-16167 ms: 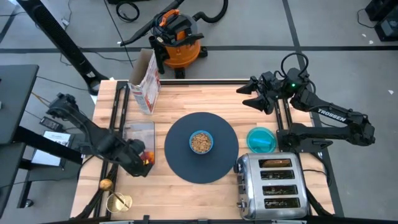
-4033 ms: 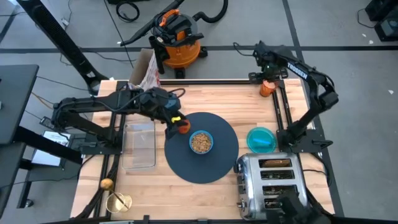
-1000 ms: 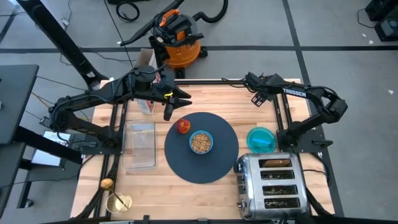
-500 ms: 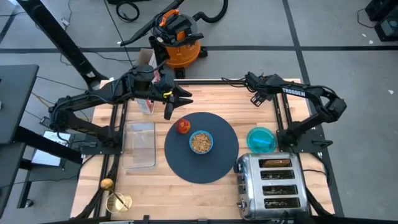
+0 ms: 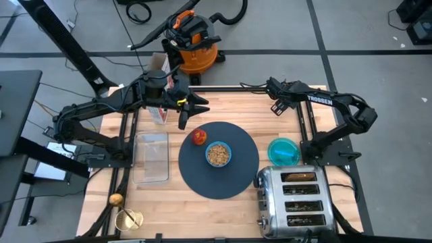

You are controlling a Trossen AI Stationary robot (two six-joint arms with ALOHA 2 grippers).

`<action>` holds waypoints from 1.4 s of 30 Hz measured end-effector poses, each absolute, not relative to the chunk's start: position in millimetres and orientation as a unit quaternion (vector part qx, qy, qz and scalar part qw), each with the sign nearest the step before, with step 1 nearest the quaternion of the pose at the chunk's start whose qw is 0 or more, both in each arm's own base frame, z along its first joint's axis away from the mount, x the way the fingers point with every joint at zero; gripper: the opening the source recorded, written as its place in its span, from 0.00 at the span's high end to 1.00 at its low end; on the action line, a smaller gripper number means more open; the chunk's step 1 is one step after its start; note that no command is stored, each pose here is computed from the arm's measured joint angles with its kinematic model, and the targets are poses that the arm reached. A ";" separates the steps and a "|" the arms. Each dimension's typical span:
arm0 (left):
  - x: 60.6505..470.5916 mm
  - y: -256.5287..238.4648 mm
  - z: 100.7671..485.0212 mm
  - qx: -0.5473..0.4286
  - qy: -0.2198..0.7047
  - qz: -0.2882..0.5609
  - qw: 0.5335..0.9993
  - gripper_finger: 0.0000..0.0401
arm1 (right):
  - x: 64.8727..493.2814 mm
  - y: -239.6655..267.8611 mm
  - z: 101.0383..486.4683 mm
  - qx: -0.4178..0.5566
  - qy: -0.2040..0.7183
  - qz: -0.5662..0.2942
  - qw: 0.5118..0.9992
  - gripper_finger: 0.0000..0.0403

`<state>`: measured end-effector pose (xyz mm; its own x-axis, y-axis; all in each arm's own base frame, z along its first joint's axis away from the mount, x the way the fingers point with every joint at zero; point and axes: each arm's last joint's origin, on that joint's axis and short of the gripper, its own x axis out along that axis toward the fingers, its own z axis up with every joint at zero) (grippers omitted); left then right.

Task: Arrange a breakfast setting
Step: Put the brown glass on the tablemat to the top right of the blue bowl

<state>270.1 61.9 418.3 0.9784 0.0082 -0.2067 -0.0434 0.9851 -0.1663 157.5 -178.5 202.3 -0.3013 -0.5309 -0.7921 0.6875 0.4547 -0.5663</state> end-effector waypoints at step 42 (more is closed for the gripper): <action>270.1 61.7 418.2 -0.084 0.104 0.012 0.991 0.68 | 147.2 -183.4 207.6 0.139 0.625 -0.496 0.587 0.58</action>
